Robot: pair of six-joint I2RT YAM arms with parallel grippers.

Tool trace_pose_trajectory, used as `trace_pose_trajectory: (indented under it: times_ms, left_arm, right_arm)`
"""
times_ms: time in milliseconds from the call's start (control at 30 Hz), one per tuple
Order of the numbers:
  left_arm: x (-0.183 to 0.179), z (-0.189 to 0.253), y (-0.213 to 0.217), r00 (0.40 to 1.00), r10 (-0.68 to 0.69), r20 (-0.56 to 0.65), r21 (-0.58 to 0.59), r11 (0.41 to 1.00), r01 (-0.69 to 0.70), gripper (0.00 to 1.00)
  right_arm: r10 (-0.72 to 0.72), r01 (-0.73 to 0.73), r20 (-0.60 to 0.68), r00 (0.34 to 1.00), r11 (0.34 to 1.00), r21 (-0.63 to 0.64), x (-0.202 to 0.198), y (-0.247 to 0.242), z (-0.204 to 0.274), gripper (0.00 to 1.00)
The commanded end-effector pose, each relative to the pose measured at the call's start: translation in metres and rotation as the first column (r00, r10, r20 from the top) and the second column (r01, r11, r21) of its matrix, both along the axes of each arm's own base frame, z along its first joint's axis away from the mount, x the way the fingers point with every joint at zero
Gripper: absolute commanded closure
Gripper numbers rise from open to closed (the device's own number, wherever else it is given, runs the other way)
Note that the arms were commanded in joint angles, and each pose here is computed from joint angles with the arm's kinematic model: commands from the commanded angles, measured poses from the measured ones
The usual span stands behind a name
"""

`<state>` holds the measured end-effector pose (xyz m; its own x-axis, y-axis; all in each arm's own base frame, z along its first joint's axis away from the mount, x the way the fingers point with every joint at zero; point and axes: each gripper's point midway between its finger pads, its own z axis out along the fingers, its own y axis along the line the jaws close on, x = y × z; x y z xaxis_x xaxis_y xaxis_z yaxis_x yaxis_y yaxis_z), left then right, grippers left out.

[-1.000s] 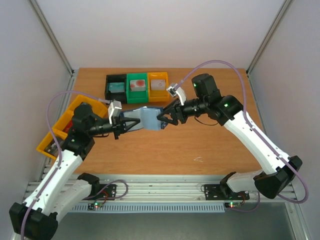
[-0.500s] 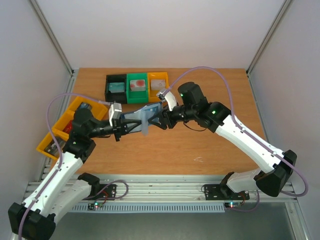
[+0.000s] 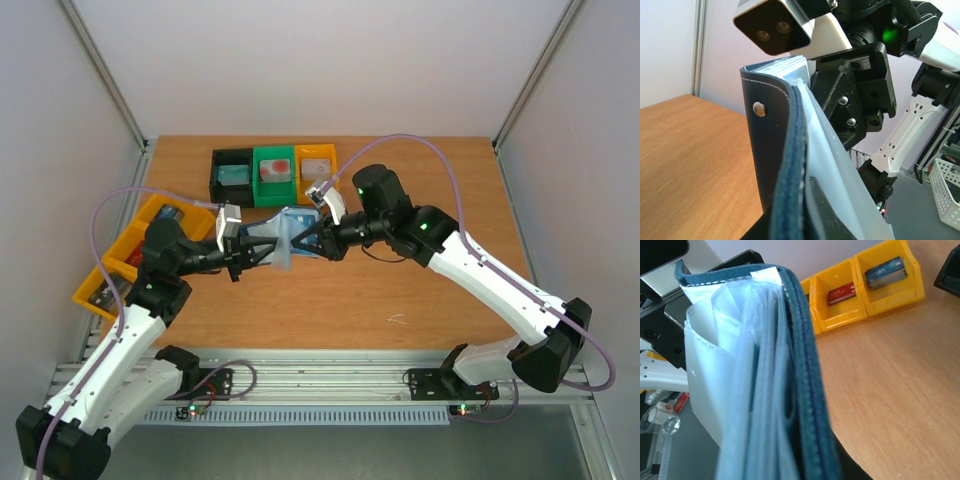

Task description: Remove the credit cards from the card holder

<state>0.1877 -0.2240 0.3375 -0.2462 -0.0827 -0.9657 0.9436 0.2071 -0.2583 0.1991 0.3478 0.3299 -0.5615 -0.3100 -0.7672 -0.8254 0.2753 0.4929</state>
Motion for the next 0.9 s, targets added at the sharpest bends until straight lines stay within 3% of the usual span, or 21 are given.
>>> trace_pose_trajectory:
  times_ms: [0,67,167,233,400,500,567,633,833,867]
  left_arm:
    - [-0.008,0.002,-0.005,0.998,-0.044,0.052,0.0,0.999,0.044,0.98]
    - [-0.01,0.001,-0.005,0.997,-0.057,0.058,0.008,0.998,0.057,0.86]
    - [-0.012,-0.005,-0.005,0.997,-0.065,0.042,0.04,0.997,0.064,0.45]
    - [-0.011,-0.008,-0.003,0.999,-0.042,0.03,0.064,0.997,0.04,0.28]
    - [-0.003,-0.006,-0.002,0.999,0.002,0.033,0.052,0.999,-0.004,0.07]
    - [0.001,-0.006,-0.004,1.0,-0.001,0.016,0.052,0.999,0.0,0.03]
    - [0.005,-0.007,-0.004,1.0,0.016,0.02,0.056,0.998,-0.018,0.04]
    - [0.008,-0.007,-0.004,0.999,0.027,0.03,0.059,0.998,-0.029,0.16]
    - [0.02,-0.016,0.003,0.991,0.116,0.061,0.107,0.987,-0.122,0.97]
    - [0.02,-0.015,0.004,0.99,0.126,0.07,0.106,0.985,-0.133,0.99]
  right_arm:
    - [0.065,-0.071,0.054,0.996,0.991,0.115,-0.016,0.009,0.033,0.99]
    - [0.021,-0.026,0.055,0.998,0.996,0.087,-0.009,0.006,0.028,0.99]
    - [-0.04,0.037,0.057,0.998,0.998,0.05,-0.002,0.0,0.021,0.99]
    - [-0.077,0.076,0.055,0.996,0.997,0.015,0.003,-0.005,0.015,0.99]
    - [-0.097,0.1,0.06,0.993,0.994,-0.044,0.004,-0.006,0.009,0.99]
    - [-0.079,0.083,0.088,0.993,0.996,-0.044,-0.002,0.0,0.014,0.99]
    - [-0.075,0.08,0.105,0.992,0.996,-0.043,-0.003,0.002,0.017,0.99]
    - [-0.052,0.055,0.119,0.992,0.998,-0.024,-0.008,0.005,0.022,0.99]
    - [0.026,-0.034,0.159,0.987,0.998,0.047,-0.026,0.005,0.038,0.99]
    - [0.031,-0.04,0.166,0.986,0.998,0.051,-0.029,0.003,0.038,0.98]
